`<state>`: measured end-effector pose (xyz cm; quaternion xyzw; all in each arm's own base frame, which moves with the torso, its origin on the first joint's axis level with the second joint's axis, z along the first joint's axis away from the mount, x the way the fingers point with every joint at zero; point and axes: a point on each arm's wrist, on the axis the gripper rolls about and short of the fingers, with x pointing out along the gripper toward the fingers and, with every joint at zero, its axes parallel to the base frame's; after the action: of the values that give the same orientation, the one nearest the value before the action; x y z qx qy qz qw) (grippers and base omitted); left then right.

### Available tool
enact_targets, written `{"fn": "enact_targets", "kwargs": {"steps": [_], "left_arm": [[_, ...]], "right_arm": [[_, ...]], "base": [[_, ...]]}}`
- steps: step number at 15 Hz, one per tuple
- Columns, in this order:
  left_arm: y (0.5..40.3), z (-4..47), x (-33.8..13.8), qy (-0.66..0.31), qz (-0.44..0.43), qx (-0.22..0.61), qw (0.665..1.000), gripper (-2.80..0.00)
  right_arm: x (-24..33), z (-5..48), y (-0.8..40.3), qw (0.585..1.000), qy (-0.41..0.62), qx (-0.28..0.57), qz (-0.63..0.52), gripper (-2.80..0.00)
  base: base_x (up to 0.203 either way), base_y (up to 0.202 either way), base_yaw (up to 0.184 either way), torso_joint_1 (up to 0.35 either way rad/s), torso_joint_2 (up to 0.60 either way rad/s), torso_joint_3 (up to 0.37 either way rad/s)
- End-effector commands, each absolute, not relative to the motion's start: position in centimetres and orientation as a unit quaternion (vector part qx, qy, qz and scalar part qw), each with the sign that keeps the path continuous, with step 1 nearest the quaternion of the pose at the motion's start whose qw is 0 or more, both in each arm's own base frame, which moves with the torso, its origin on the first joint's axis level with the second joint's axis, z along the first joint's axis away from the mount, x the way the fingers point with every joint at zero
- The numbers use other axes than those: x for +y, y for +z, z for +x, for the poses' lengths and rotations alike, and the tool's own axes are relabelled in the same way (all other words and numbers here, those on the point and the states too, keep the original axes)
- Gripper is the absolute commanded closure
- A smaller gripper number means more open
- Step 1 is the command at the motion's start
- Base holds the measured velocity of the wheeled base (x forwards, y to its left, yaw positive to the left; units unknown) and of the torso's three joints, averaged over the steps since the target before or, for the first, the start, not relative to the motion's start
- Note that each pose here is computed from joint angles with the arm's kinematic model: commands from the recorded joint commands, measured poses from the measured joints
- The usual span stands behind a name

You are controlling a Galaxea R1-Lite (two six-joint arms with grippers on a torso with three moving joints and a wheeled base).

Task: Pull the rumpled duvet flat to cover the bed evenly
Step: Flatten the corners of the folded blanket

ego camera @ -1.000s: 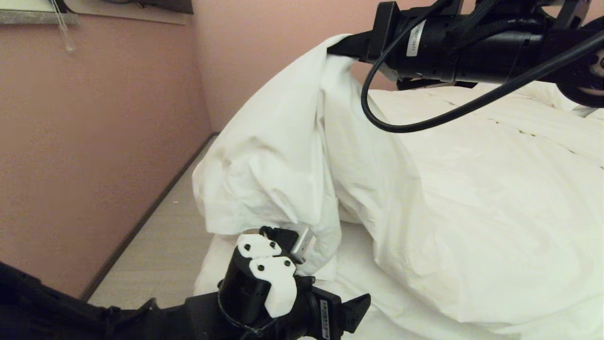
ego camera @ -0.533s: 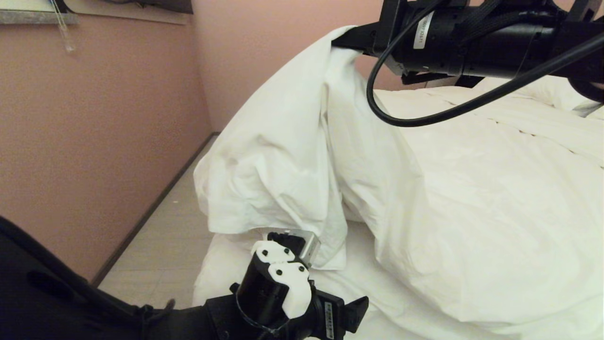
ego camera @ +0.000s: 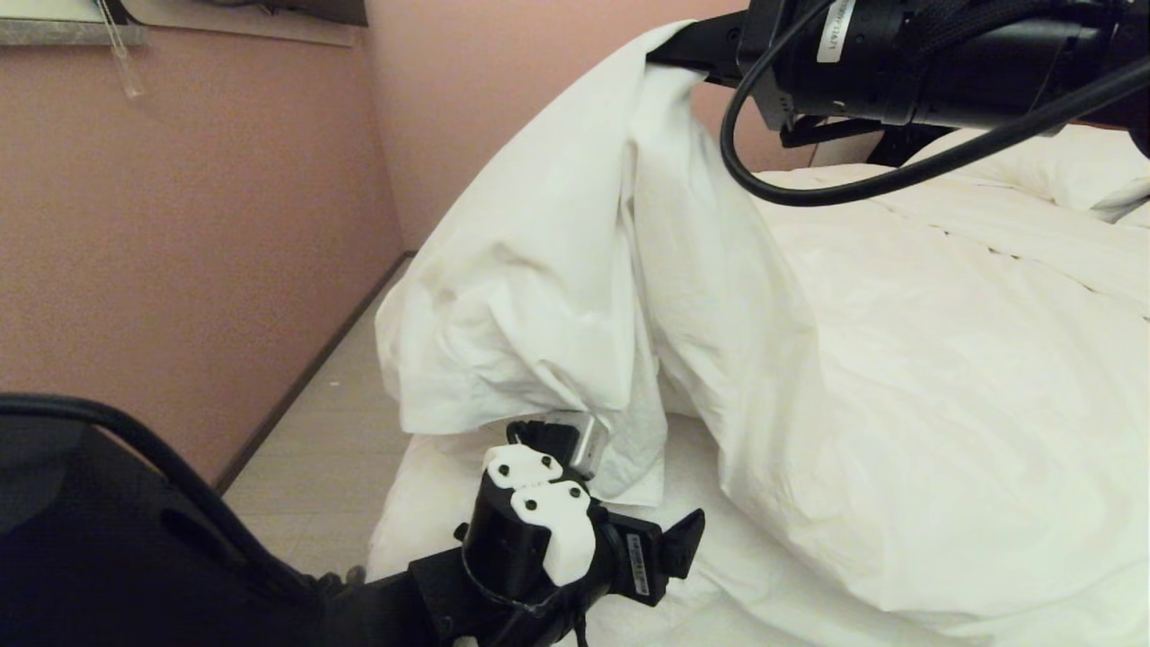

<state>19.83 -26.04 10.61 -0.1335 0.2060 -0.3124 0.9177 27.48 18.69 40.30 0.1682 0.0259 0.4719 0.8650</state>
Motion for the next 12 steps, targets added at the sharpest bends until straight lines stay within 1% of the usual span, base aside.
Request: {"fn": "enact_targets", "kwargs": {"steps": [1, 6, 9, 12], "left_arm": [[10.2, 21.2, -26.8, -0.304, -0.144, 0.192, 0.922, -2.8], [10.7, 23.0, -26.9, -0.29, -0.154, 0.175, 0.928, -2.8], [9.6, 23.5, -26.7, -0.28, -0.147, 0.185, 0.93, -2.8], [9.7, 23.8, -26.6, -0.276, -0.15, 0.182, 0.932, -2.8]], "right_arm": [[18.7, 27.4, 40.3, 0.863, 0.474, 0.029, 0.172, 0.0], [18.7, 27.3, 40.4, 0.863, 0.474, 0.028, 0.172, 0.0], [18.5, 26.9, 40.7, 0.862, 0.476, 0.023, 0.172, 0.0], [18.4, 26.9, 40.8, 0.862, 0.475, 0.022, 0.172, 0.0]], "base": [[0.0, 0.0, 0.0, 0.0, 0.0, 0.0], [0.0, 0.0, 0.0, 0.0, 0.0, 0.0], [0.0, 0.0, 0.0, 0.0, 0.0, 0.0], [0.0, 0.0, 0.0, 0.0, 0.0, 0.0]]}}
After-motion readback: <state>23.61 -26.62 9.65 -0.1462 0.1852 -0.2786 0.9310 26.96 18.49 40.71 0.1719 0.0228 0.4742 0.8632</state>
